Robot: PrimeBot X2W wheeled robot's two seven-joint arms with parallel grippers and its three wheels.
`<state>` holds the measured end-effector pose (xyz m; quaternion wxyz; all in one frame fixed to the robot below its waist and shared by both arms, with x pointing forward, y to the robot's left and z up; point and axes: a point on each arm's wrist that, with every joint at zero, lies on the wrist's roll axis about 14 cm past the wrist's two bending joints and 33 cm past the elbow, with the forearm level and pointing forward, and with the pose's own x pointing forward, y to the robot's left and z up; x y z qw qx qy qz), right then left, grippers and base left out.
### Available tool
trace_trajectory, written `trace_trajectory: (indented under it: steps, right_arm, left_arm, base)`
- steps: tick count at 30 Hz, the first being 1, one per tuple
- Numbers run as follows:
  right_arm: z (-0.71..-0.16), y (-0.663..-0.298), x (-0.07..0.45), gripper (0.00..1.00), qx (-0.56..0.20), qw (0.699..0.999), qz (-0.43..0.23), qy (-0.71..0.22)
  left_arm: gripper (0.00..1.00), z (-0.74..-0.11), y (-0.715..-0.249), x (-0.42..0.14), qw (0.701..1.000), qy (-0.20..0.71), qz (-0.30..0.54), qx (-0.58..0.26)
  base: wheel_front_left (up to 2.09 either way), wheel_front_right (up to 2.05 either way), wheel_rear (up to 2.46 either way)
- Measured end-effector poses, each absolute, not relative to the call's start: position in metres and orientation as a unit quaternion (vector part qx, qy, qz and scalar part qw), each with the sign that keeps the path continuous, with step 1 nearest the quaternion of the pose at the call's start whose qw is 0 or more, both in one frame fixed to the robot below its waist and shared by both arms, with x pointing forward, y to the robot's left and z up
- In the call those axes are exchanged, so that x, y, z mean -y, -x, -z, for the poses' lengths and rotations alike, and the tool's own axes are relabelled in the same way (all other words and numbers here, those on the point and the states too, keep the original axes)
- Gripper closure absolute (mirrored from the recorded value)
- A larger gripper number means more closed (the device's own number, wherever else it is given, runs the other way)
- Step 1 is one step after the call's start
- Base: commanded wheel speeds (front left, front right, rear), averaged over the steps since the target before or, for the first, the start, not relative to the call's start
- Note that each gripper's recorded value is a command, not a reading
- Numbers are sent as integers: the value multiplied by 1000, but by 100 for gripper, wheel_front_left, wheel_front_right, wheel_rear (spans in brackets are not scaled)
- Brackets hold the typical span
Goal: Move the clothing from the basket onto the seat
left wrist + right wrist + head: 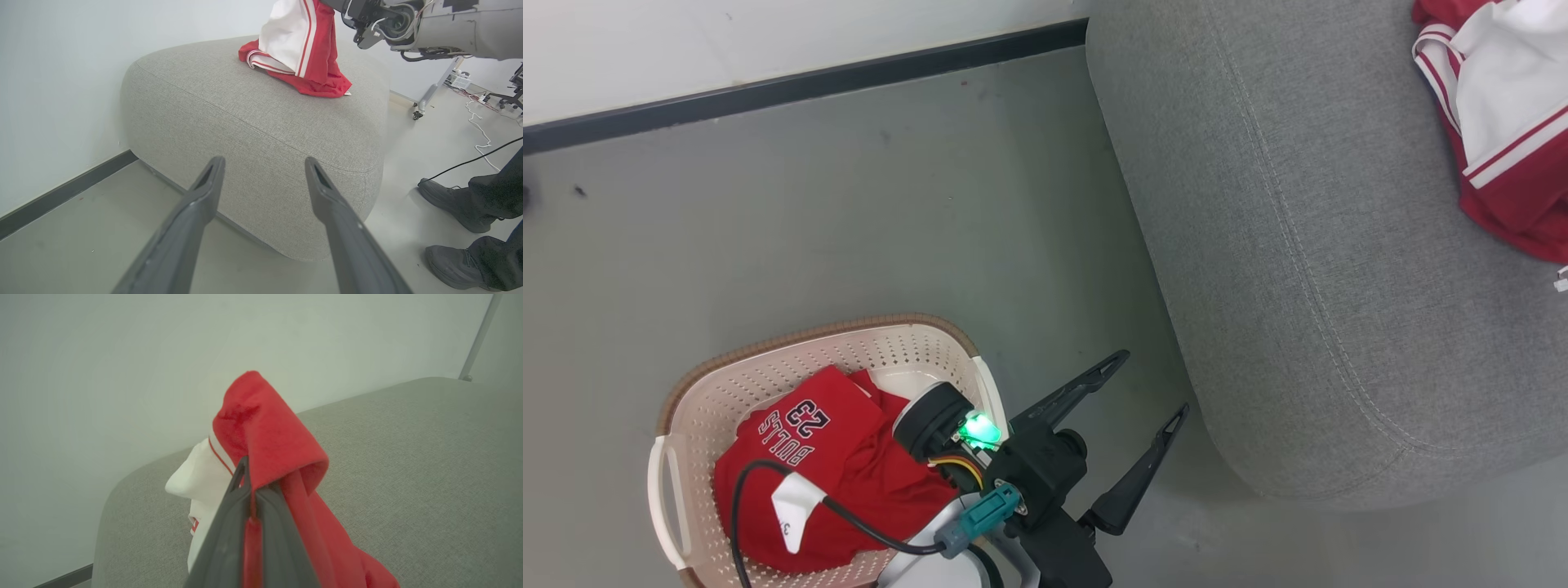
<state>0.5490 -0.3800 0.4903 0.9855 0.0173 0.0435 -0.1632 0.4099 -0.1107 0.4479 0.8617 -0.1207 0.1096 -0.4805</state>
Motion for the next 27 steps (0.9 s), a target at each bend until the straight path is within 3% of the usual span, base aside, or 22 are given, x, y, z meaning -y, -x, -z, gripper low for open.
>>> trace_trajectory:
  steps: [1, 2, 3, 16, 27]
  right_arm:
    - [-488, -549, 380, 100, -46, 985, 164, -18]
    - [-487, -548, 380, 75, -48, 985, 165, -21]
    - [-485, -548, 381, 0, -50, 985, 166, -23]
    - [-483, -547, 358, 0, -60, 987, 142, -35]
    - [-443, -502, 334, 0, -113, 983, 127, -62]
  left_arm:
    - [0, -447, -409, 111, 861, 120, 481, -111]
    - [0, -446, -409, 111, 861, 120, 482, -112]
    - [0, -446, -408, 111, 860, 119, 483, -113]
    - [0, -455, -408, 111, 863, 111, 484, -97]
    - [0, -477, -404, 109, 869, 108, 479, -67]
  base:
    - [0, 0, 0]
    - [0, 0, 0]
    - [0, 0, 0]
    - [0, 0, 0]
    - [0, 0, 0]
